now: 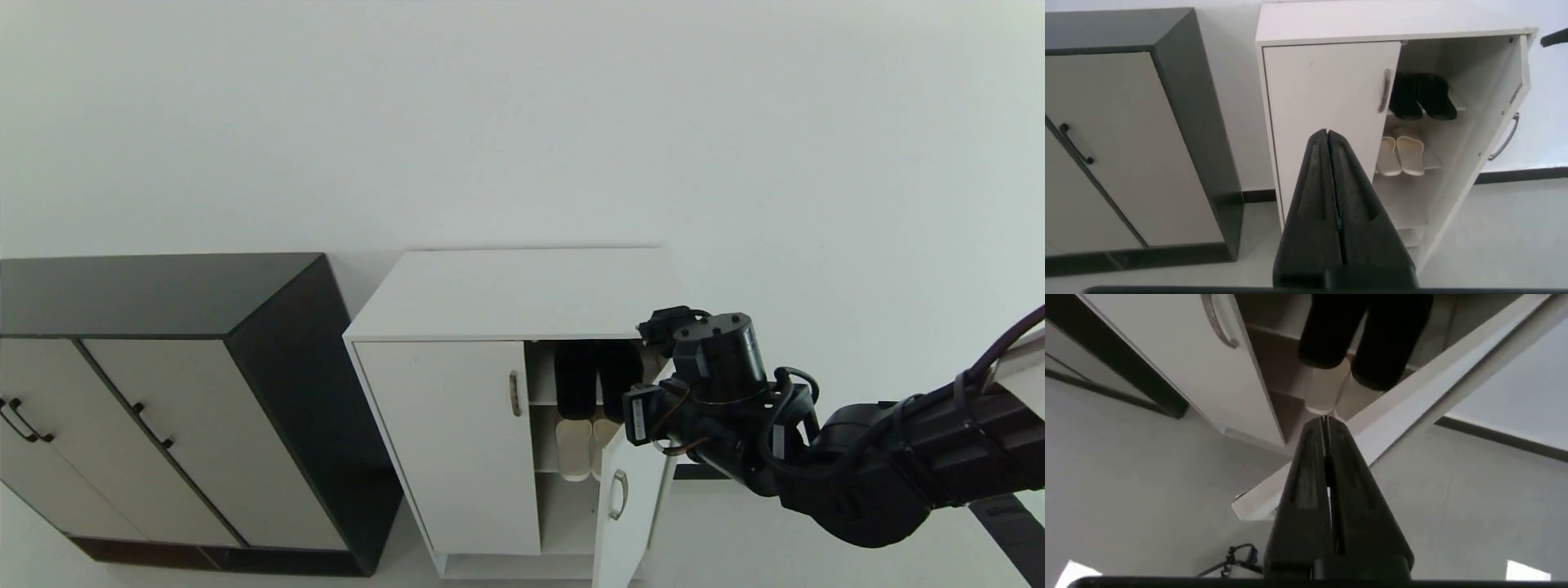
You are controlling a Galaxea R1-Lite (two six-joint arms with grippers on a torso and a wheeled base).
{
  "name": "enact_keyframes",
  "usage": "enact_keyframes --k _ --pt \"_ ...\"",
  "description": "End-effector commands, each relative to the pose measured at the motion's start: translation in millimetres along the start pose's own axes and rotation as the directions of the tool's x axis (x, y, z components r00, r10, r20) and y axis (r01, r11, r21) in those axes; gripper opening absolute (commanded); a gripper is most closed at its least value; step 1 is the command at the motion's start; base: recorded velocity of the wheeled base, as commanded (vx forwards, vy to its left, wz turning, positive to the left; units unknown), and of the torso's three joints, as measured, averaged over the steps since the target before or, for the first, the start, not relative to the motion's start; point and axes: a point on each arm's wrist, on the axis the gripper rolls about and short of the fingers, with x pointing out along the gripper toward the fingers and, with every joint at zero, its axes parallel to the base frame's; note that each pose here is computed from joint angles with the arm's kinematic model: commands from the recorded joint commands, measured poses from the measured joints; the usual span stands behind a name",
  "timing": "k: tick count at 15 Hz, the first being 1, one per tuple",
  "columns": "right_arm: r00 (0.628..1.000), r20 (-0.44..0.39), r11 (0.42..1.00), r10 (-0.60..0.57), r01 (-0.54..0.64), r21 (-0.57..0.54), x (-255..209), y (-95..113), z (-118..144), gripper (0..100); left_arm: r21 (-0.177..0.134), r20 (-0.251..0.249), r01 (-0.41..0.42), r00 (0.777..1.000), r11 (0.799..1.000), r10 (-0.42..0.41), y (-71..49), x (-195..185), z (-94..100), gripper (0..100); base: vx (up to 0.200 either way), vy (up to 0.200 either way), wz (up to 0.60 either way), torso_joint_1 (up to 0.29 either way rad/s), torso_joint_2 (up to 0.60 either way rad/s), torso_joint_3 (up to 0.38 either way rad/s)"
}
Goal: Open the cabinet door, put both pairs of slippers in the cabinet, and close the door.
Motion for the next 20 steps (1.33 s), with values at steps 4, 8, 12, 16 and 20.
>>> enact_keyframes --k 4,8,12,16,20 --pt "1.0 -0.01 1.0 -0.009 0.009 -0.005 1 -4 -5 0 0.0 0.0 0.001 1.0 1.0 -0.001 0.0 0 0.0 0 0.0 0.0 0.0 0.0 0.0 0.0" --pt "0.997 -0.051 0.997 0.056 -0.059 -0.057 -14 -15 -16 0 0.0 0.0 0.0 1.0 1.0 0.0 0.1 0 0.0 0 0.05 0.0 0.0 0.002 0.0 -0.002" --pt "0.994 -0.071 0.982 0.085 -0.096 -0.16 -23 -23 -37 0 -0.001 0.0 0.0 1.0 1.0 0.0 0.1 0 0.0 0 0.2 0.0 0.0 -0.002 0.0 0.005" --pt "0.991 -0.103 0.978 0.084 -0.102 -0.181 -23 -24 -46 0 -0.001 0.0 0.0 1.0 1.0 0.0 0.1 0 0.0 0 0.0 0.0 0.0 0.0 0.0 0.0" --pt "0.985 -0.144 0.968 0.098 -0.128 -0.216 -16 -23 -57 0 -0.003 0.0 0.001 1.0 1.0 -0.001 0.0 0 0.0 0 0.0 0.0 0.0 0.0 0.0 0.0"
